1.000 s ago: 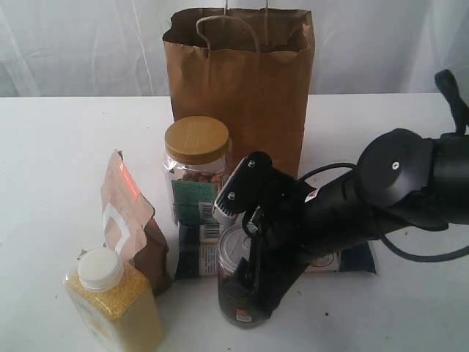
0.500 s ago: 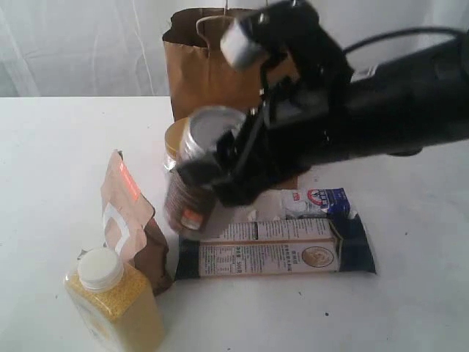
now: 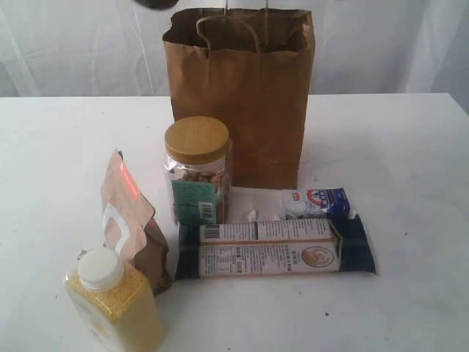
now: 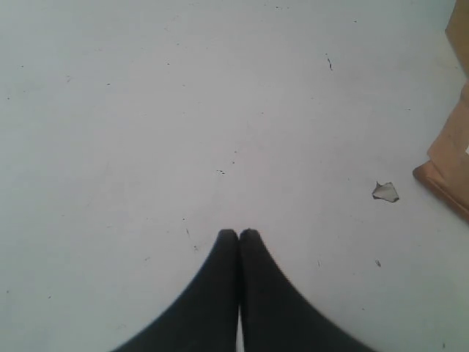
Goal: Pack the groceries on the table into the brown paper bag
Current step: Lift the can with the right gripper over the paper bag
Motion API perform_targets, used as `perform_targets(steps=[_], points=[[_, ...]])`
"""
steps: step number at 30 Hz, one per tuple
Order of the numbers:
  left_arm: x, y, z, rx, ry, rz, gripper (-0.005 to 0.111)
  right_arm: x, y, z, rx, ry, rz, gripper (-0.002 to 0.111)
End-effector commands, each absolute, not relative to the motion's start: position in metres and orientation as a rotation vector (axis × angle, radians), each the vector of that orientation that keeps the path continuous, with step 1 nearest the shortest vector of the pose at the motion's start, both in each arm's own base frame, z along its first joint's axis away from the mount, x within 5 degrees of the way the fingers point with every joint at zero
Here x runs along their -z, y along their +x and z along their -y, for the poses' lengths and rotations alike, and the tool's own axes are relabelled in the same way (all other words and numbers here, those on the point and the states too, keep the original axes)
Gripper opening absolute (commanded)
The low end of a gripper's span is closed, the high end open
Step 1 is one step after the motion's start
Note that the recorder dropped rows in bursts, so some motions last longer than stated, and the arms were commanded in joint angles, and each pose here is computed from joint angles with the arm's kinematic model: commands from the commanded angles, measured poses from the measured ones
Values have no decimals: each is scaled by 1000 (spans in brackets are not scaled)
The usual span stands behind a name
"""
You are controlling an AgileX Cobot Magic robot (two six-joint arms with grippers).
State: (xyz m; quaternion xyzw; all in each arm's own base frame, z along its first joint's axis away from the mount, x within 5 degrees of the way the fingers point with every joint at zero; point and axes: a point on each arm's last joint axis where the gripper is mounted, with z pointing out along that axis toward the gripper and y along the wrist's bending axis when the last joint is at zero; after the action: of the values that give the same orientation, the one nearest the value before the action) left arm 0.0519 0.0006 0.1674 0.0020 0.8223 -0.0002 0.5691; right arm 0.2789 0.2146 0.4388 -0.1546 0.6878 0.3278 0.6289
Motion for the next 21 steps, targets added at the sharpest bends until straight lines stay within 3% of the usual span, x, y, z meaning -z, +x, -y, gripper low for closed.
perform_targets(steps=[1,7,15,21], points=[[-167,52,0,10,-2,-1926,0,-443,306,-205,-602,-105,-1494,0],[-167,52,0,10,-2,-1926,0,-426,324,-198,-357,-49,-1462,0],[-167,52,0,10,-2,-1926,0,-400,333,-220,-450,-185,-1572,0],[-167,52,0,10,-2,-1926,0,-361,351,-236,-436,-231,-1670,0]])
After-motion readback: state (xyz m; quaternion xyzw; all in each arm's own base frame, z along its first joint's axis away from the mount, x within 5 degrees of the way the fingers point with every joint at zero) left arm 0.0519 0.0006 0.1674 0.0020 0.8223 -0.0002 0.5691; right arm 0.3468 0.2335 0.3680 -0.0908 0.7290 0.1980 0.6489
